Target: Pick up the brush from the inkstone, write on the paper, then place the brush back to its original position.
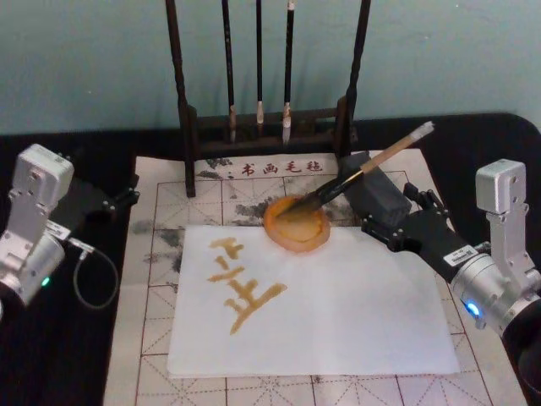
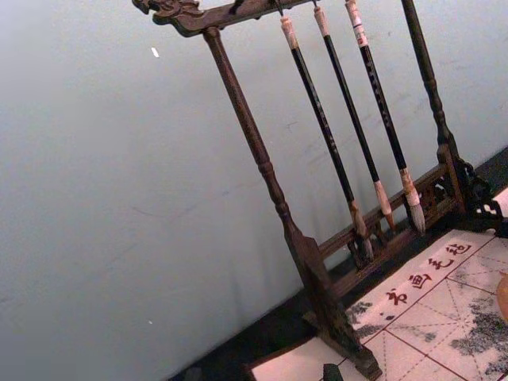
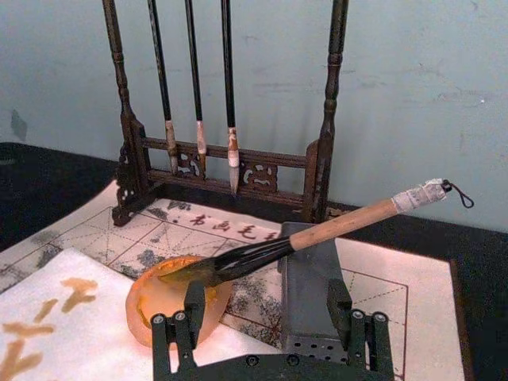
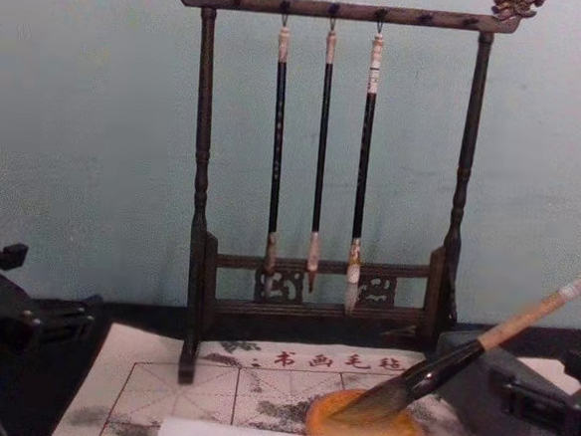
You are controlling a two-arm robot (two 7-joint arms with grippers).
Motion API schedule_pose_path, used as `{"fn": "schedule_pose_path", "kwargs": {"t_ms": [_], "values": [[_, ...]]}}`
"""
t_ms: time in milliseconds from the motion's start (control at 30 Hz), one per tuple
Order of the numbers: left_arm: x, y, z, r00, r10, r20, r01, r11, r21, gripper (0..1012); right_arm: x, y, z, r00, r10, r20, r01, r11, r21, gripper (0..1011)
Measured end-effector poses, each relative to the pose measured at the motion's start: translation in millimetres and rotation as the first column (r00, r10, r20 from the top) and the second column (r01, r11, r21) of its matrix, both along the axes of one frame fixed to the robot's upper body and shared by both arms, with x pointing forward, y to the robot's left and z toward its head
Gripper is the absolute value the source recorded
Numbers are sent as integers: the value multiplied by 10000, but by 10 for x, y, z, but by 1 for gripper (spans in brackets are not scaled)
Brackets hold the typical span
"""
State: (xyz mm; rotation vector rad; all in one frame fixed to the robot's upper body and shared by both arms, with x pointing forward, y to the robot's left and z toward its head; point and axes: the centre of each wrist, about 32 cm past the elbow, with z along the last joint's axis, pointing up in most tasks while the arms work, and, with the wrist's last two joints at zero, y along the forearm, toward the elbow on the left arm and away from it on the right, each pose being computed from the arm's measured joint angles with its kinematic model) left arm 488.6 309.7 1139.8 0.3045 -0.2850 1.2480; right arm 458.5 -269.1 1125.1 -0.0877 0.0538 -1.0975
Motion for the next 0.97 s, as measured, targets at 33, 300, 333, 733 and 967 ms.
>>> {"fn": "schedule_pose_path", "kwargs": {"t_ms": [33, 300, 333, 733, 967], "values": [[0, 0, 0, 10000, 0, 0, 0, 10000, 0, 1001, 0, 0, 0, 10000, 1, 0, -1, 10000, 2, 1000], [0, 0, 0, 10000, 0, 0, 0, 10000, 0, 1001, 0, 0, 0, 10000, 6, 0, -6, 10000, 12, 1000], [0, 0, 0, 10000, 0, 1, 0, 10000, 0, 1001, 0, 0, 0, 10000, 6, 0, -6, 10000, 14, 1000], [0, 0, 0, 10000, 0, 0, 0, 10000, 0, 1001, 0, 0, 0, 10000, 4, -3, -4, 10000, 19, 1000], [0, 0, 0, 10000, 0, 0, 0, 10000, 0, 1001, 0, 0, 0, 10000, 4, -3, -4, 10000, 19, 1000]]}}
